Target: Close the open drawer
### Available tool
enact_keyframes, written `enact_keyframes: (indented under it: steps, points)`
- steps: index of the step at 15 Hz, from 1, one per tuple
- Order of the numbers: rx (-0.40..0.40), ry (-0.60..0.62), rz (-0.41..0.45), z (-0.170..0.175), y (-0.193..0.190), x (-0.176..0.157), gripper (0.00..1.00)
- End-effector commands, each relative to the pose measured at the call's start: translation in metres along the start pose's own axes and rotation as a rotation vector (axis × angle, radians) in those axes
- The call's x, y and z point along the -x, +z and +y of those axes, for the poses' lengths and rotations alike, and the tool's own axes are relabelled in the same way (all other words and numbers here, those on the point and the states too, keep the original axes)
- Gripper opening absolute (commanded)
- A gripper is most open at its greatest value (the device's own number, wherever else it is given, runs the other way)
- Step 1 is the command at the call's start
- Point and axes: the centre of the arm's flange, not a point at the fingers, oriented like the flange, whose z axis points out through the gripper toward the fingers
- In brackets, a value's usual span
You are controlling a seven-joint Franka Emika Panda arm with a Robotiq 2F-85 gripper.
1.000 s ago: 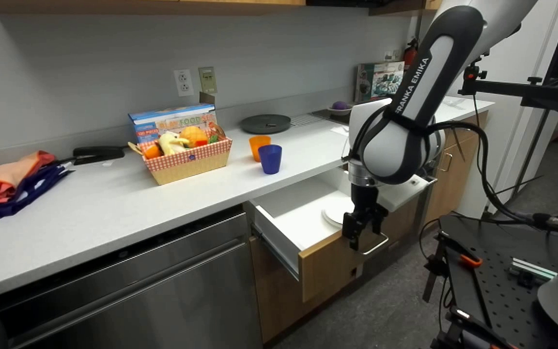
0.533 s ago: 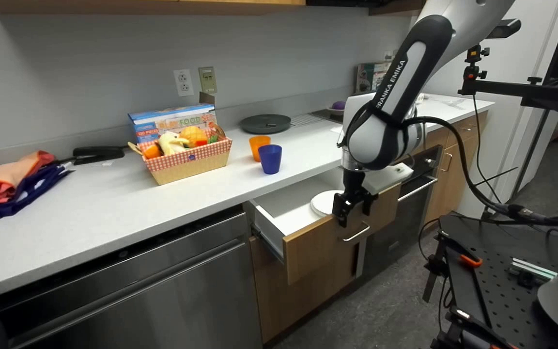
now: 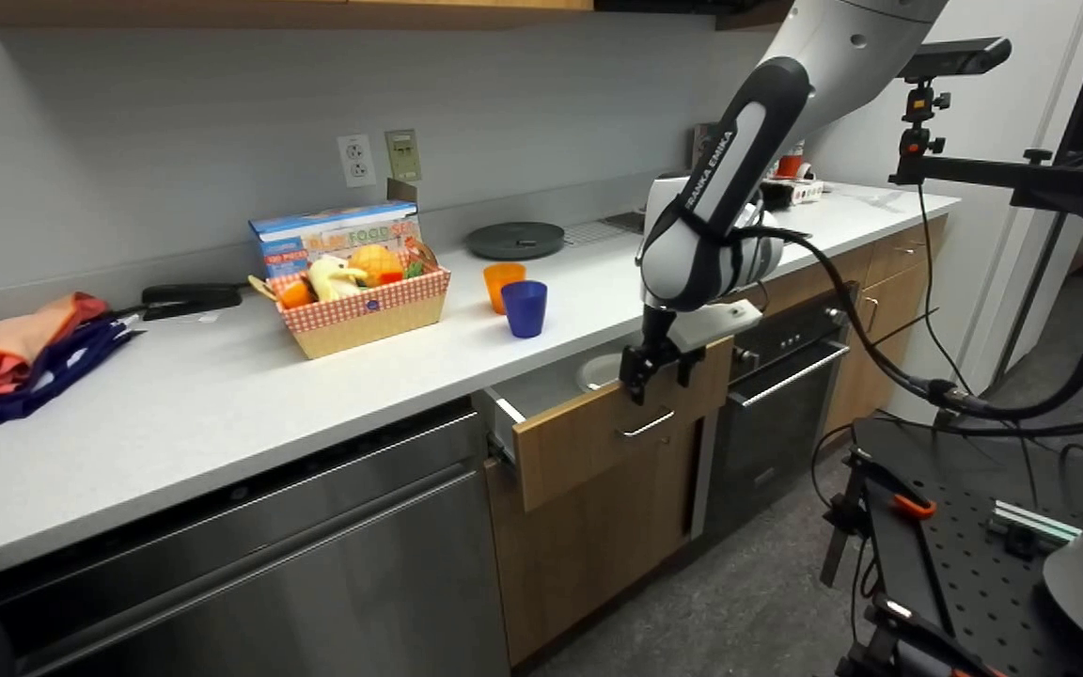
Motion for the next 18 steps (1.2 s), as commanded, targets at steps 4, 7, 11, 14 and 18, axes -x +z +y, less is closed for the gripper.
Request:
enact_keyframes:
  steps: [4, 7, 11, 14, 18]
  points:
    - [0.004, 0.029, 0.091, -0.011, 0.009, -0.057, 1.0]
    - [0.013, 0.02, 0.134, -0.02, 0.006, -0.064, 1.0]
    - [0.021, 0.003, 0.202, -0.022, 0.006, -0.074, 1.0]
    - [0.02, -0.006, 0.249, -0.023, 0.01, -0.079, 1.0]
    - [0.017, -0.009, 0.287, -0.025, 0.012, -0.086, 1.0]
